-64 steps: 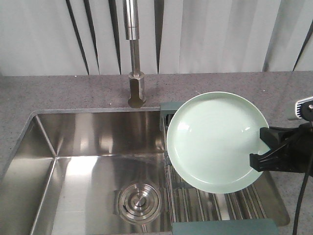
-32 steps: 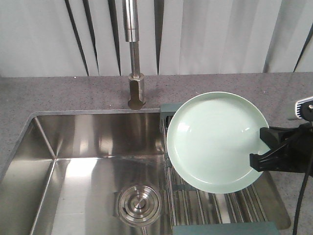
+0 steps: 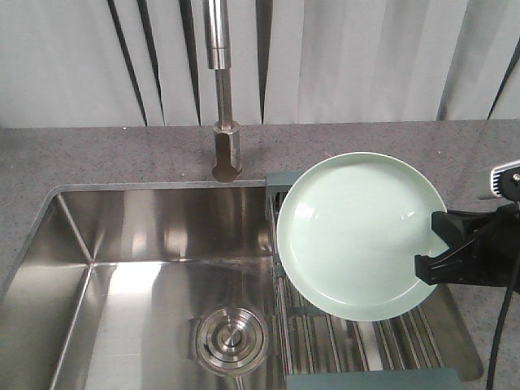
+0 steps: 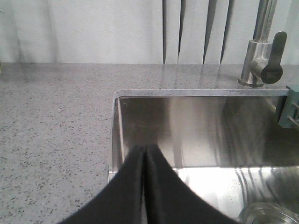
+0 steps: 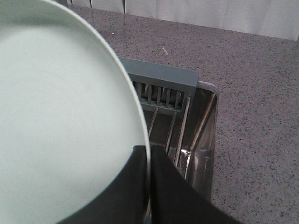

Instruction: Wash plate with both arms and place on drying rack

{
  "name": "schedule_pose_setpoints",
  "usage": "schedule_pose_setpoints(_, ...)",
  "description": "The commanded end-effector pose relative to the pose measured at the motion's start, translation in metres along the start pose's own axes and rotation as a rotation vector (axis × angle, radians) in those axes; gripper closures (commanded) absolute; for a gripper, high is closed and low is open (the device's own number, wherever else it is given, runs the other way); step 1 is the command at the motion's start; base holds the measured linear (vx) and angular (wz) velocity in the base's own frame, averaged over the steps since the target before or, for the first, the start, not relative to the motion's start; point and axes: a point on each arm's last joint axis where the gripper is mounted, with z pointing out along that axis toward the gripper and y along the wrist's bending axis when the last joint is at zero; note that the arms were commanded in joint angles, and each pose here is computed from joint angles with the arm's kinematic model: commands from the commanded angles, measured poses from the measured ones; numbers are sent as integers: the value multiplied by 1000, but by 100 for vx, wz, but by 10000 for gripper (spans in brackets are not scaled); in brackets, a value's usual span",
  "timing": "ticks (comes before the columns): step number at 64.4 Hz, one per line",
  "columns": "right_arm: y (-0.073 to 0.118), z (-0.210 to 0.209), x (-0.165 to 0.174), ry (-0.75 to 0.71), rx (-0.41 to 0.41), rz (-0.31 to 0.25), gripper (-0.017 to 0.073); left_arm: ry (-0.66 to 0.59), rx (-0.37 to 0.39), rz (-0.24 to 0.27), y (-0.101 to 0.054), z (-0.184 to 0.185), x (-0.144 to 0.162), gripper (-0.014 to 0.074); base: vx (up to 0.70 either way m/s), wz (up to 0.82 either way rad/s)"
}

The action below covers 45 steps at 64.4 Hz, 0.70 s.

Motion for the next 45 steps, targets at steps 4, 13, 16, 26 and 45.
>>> schedule_pose_setpoints(4, -2, -6, -17, -114, 16, -4, 564, -66, 18, 0, -1, 0, -2, 590, 0, 0)
schedule_pose_setpoints(13, -2, -6, -17, -114, 16, -4, 564, -66, 18, 0, -1, 0, -2, 590, 0, 0)
schedule_pose_setpoints(16, -2, -6, -17, -114, 16, -4, 564, -66, 18, 0, -1, 0, -2, 590, 0, 0)
schedule_pose_setpoints(26, -2, -6, -17, -114, 16, -4, 564, -66, 18, 0, -1, 0, -2, 590, 0, 0)
schedule_pose_setpoints(45, -2, -6, -17, -114, 16, -4, 564, -66, 18, 0, -1, 0, -2, 590, 0, 0)
